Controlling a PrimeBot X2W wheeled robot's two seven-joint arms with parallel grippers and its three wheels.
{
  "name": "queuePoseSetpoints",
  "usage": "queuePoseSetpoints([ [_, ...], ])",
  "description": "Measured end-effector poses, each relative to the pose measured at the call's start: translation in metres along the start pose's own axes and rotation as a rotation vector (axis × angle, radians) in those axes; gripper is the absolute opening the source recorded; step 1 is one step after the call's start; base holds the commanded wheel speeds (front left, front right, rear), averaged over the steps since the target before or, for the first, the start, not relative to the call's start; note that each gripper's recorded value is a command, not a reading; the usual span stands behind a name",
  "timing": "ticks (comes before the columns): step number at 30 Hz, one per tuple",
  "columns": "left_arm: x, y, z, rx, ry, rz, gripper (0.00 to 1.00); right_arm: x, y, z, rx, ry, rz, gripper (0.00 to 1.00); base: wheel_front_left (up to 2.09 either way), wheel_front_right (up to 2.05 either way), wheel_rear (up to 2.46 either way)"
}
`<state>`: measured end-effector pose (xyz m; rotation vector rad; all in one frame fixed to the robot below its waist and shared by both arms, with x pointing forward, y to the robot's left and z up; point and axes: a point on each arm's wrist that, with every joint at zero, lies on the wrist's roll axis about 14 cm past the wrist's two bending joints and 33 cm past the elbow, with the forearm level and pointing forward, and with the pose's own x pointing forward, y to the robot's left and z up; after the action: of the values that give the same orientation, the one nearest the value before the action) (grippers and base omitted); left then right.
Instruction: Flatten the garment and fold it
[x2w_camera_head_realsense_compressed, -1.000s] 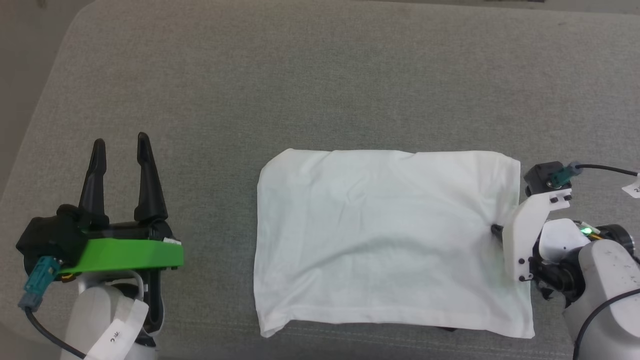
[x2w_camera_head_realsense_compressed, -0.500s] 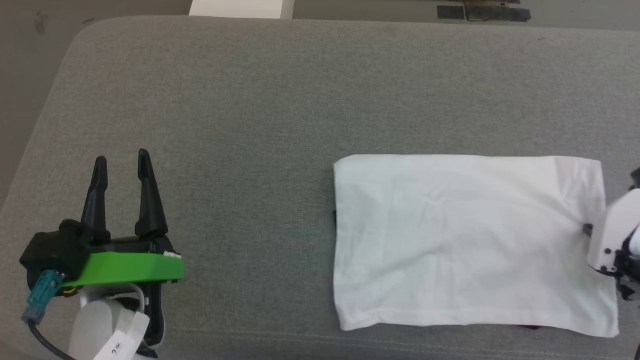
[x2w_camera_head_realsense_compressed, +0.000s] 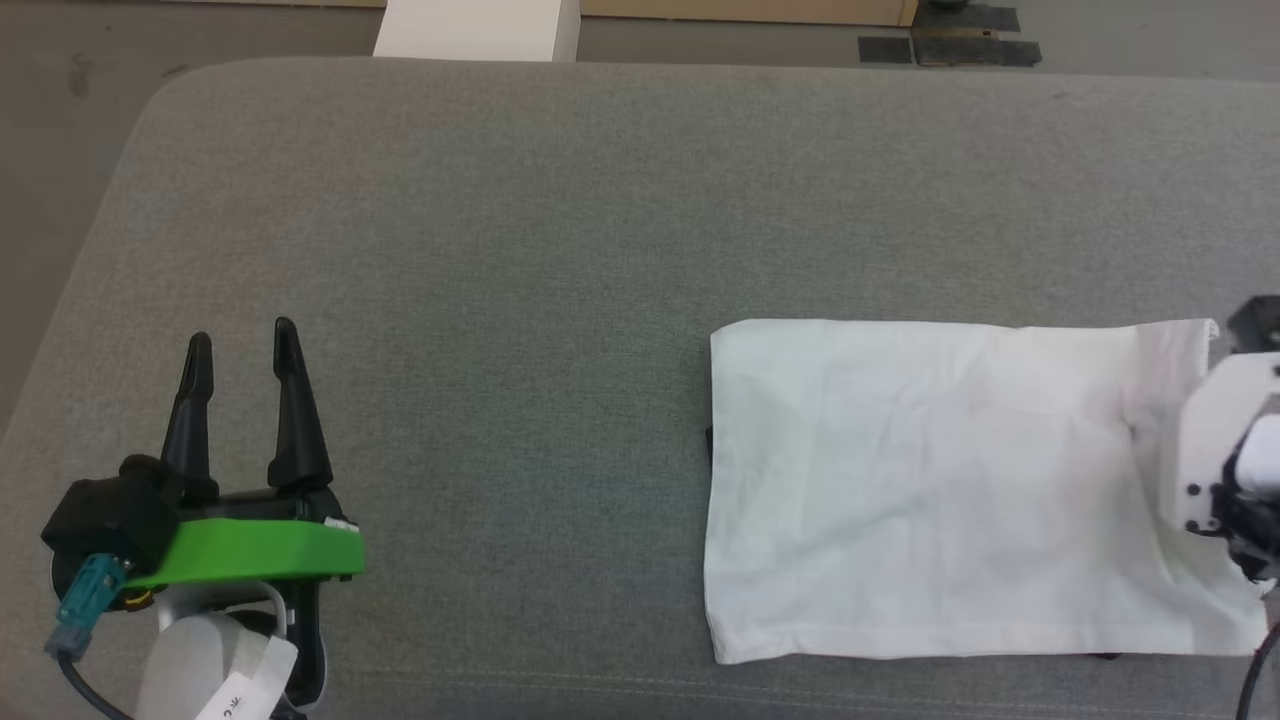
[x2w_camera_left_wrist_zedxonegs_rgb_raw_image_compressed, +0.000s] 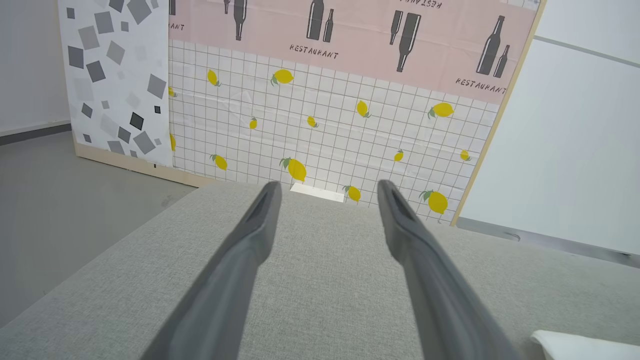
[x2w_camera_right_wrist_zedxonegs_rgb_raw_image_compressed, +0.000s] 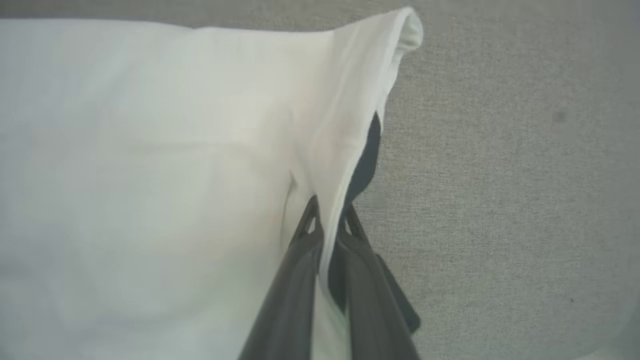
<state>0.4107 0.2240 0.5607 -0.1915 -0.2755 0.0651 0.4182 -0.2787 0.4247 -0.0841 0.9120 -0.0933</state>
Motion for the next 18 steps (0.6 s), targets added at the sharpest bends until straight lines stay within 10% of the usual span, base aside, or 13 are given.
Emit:
queuePoseSetpoints([
  [18, -0.005, -0.001, 0.000, -0.003, 0.006, -0.004, 1.00, -0.040, 0.163, 0.015, -0.271, -0.072, 0.419, 0.00, 0.00, 0.00, 0.00],
])
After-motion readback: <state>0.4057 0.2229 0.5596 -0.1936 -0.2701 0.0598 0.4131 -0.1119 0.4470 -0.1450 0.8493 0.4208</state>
